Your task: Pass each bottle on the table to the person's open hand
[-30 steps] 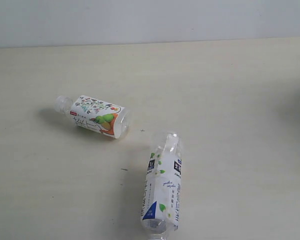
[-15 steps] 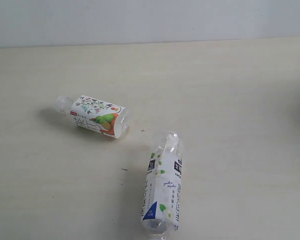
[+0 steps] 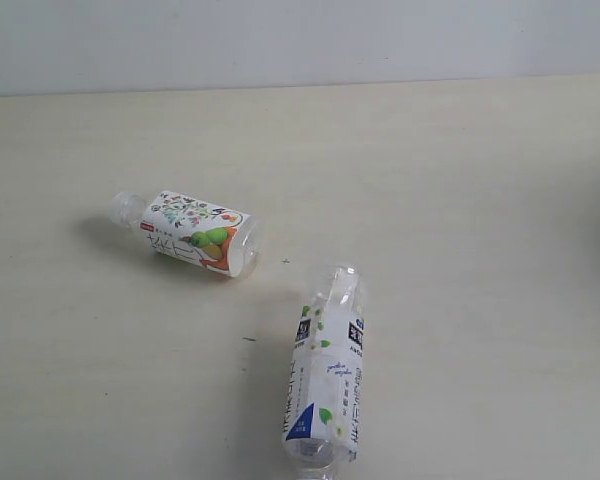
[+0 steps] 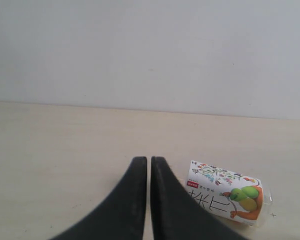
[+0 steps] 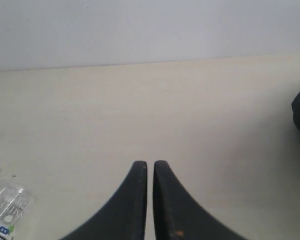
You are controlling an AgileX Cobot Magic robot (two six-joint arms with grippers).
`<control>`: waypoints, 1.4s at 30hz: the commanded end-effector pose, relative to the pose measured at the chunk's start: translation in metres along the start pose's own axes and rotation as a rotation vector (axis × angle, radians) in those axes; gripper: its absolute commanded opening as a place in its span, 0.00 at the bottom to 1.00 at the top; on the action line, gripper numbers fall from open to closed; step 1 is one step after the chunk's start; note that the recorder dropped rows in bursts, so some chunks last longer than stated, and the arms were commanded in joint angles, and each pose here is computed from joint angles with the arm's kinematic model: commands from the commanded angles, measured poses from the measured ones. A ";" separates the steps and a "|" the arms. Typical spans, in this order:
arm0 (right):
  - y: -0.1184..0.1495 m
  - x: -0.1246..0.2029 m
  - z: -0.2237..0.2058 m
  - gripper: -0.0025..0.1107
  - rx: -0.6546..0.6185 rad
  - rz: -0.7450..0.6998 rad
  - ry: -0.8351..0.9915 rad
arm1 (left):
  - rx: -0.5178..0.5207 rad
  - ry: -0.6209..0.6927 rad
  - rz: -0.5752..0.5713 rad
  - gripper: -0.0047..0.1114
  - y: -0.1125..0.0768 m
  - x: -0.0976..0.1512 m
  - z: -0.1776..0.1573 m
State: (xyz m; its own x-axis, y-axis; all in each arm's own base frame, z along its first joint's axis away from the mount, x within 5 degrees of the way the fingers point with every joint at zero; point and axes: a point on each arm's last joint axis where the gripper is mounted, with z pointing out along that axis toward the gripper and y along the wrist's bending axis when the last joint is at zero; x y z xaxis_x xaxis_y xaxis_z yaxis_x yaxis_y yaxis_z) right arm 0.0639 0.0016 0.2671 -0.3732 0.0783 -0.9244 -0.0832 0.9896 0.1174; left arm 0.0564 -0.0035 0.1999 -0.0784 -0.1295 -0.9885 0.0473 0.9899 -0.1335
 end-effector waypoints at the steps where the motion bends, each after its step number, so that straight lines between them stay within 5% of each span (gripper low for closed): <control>1: -0.001 -0.008 0.001 0.08 0.024 -0.108 -0.086 | 0.003 -0.006 0.000 0.09 0.000 0.001 0.000; 7: -0.006 0.006 0.010 0.19 0.071 -0.145 -0.076 | 0.003 -0.006 0.000 0.09 0.000 0.001 0.000; 14: -0.002 0.033 0.026 0.48 0.007 -0.296 -0.104 | 0.003 -0.006 0.000 0.09 0.000 0.001 0.000; 24: -0.005 0.030 0.008 0.49 -0.019 -0.213 -0.233 | 0.003 -0.006 0.000 0.09 0.000 0.001 0.000; 27: -0.011 0.034 0.003 0.43 0.013 -0.166 -0.230 | 0.003 -0.006 0.000 0.09 0.000 0.001 0.000; 33: -0.017 0.033 -0.005 0.03 0.056 -0.234 -0.248 | 0.003 -0.006 0.000 0.09 0.000 0.001 0.000; 37: -0.017 0.032 -0.006 0.02 0.057 -0.226 -0.247 | 0.003 -0.006 0.000 0.09 0.000 0.001 0.000; 42: 0.003 0.003 -0.025 0.02 -0.163 -0.169 -0.486 | 0.003 -0.006 0.000 0.09 0.000 0.001 0.000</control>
State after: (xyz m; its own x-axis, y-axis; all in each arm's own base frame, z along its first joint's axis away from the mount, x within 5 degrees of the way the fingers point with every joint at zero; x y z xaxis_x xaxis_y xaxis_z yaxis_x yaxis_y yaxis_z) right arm 0.0468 -0.0073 0.2482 -0.0587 -0.0552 -0.9967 -0.1435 0.9886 -0.0463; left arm 0.0564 -0.0035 0.1999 -0.0784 -0.1295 -0.9885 0.0473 0.9899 -0.1335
